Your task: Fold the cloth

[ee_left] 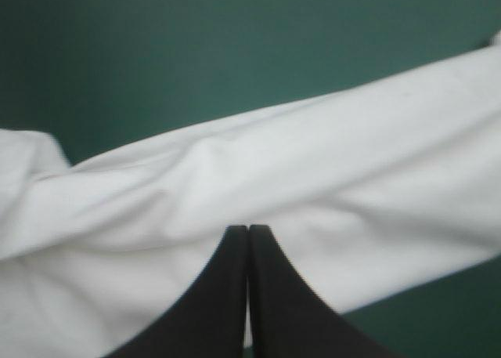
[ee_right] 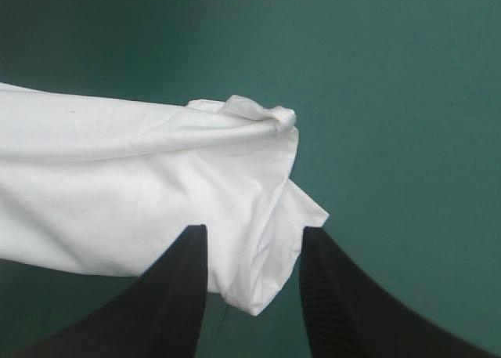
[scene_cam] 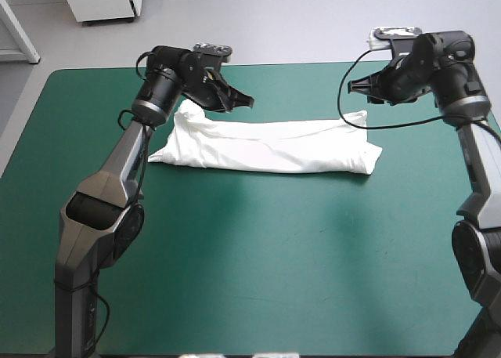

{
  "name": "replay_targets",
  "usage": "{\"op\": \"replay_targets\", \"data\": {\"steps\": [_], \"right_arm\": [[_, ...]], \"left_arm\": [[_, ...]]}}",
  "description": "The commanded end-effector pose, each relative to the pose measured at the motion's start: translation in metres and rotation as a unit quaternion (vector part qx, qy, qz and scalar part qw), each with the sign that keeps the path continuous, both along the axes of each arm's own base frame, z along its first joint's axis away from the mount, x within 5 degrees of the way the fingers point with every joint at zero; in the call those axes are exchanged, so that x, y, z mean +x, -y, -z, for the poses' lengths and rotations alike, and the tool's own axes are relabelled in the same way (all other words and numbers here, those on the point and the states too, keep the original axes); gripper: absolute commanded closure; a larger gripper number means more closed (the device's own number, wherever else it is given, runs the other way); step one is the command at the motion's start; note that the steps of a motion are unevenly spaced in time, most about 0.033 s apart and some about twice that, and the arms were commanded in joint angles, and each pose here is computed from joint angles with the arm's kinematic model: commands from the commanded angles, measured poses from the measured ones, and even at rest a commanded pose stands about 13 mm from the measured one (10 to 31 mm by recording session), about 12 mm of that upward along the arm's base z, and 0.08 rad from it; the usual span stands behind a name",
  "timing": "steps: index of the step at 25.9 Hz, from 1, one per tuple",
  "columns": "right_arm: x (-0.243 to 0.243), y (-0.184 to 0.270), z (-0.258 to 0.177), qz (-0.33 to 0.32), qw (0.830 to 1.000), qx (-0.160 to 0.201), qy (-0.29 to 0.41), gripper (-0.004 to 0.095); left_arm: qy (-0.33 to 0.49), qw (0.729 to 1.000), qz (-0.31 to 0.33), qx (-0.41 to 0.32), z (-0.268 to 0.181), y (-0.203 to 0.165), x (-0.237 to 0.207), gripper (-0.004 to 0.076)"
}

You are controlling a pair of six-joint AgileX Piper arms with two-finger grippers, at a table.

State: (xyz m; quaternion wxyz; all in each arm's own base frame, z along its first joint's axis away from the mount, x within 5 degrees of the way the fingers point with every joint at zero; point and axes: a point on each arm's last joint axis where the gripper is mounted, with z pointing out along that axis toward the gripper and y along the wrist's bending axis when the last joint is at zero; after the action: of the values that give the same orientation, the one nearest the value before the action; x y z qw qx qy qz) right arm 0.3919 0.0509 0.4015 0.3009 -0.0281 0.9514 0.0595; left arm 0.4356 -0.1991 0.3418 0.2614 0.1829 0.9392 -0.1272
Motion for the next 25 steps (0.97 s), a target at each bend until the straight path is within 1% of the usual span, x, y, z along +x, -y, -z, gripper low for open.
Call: {"op": "replay_targets", "data": {"steps": [1,2,4,7,11,14,17,19,20,22,23,25], "right_arm": [[-0.032,0.019,-0.05,0.02,0.997,0.021,0.071,0.0594],[-0.039,0.025,-0.057,0.026,0.996,0.026,0.077,0.061],[-0.05,0.032,-0.068,0.036,0.995,0.026,0.092,0.0611],[-0.057,0.037,-0.074,0.042,0.994,0.026,0.099,0.0611],[-0.054,0.037,-0.065,0.042,0.995,0.025,0.085,0.0611],[-0.051,0.037,-0.049,0.044,0.997,0.024,0.058,0.0611],[-0.047,0.042,-0.032,0.059,0.997,0.037,0.032,0.0611],[-0.045,0.044,-0.021,0.058,0.996,0.06,0.017,0.0611],[-0.043,0.048,-0.012,0.05,0.994,0.094,0.011,0.061],[-0.04,0.053,0.0,0.042,0.99,0.134,0.001,0.06],[-0.038,0.055,0.005,0.039,0.988,0.149,-0.003,0.0586],[-0.033,0.061,0.016,0.032,0.983,0.181,-0.014,0.052]], "left_arm": [[0.023,0.998,0.05,-0.023,-0.031,0.032,-0.032,0.0733],[0.017,0.998,0.064,-0.018,-0.023,0.046,-0.035,0.0733],[0.002,0.997,0.078,-0.009,-0.003,0.063,-0.034,0.0733],[-0.019,0.997,0.075,0.0,0.023,0.07,-0.024,0.0733],[-0.029,0.997,0.069,0.018,0.046,0.073,-0.014,0.0733],[-0.033,0.997,0.066,0.026,0.058,0.074,-0.009,0.0733],[-0.053,0.996,0.065,0.037,0.076,0.077,-0.006,0.0733],[-0.069,0.994,0.066,0.044,0.083,0.077,-0.006,0.0733],[-0.079,0.994,0.065,0.045,0.087,0.077,-0.006,0.0733],[-0.08,0.994,0.065,0.046,0.087,0.077,-0.006,0.0733],[-0.08,0.994,0.065,0.046,0.087,0.077,-0.006,0.0733],[-0.081,0.994,0.065,0.046,0.087,0.077,-0.007,0.0733]]}}
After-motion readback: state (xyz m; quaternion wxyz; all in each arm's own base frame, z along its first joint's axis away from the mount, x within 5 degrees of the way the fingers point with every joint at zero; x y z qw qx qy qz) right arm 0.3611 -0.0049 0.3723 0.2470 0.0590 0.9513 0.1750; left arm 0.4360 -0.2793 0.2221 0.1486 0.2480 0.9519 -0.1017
